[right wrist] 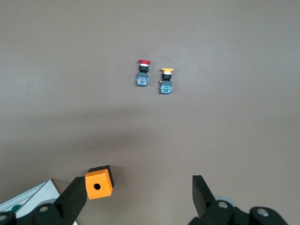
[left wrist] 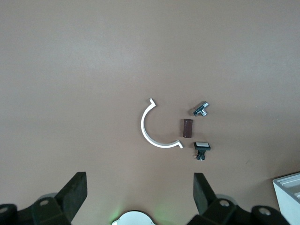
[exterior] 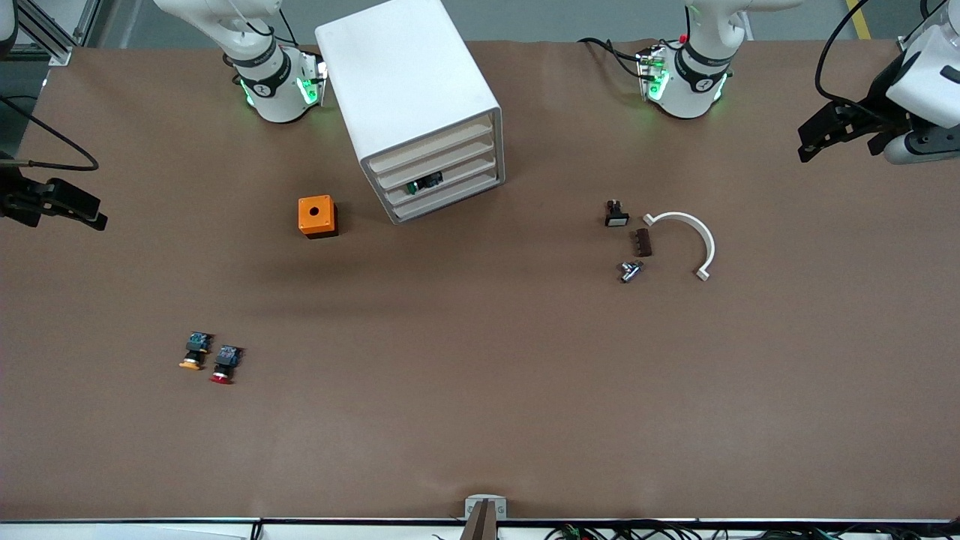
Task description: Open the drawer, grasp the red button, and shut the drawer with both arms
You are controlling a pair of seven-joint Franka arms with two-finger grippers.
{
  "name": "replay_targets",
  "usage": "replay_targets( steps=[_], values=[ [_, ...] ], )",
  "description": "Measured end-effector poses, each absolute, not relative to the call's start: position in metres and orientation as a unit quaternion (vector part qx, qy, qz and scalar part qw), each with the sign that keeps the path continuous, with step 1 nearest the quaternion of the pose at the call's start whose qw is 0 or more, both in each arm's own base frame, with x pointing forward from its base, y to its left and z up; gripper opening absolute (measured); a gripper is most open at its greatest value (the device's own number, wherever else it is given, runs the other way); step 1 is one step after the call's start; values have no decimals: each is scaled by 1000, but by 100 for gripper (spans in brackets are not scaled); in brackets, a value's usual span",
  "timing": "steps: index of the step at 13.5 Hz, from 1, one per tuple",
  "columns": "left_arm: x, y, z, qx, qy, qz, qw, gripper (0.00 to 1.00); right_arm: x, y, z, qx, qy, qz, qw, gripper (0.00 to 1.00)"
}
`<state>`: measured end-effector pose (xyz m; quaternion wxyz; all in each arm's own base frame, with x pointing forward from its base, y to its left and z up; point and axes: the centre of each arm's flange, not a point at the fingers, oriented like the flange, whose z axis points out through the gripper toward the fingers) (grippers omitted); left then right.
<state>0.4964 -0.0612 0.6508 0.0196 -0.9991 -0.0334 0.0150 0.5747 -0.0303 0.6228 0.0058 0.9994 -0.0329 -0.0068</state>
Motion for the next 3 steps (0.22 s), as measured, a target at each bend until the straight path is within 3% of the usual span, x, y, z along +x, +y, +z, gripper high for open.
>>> replay_targets(
  steps=[3],
  values=[
    [497, -61, 652, -999, -28, 12, 19, 100, 575, -30, 623, 999, -33, -7, 6, 100]
  ],
)
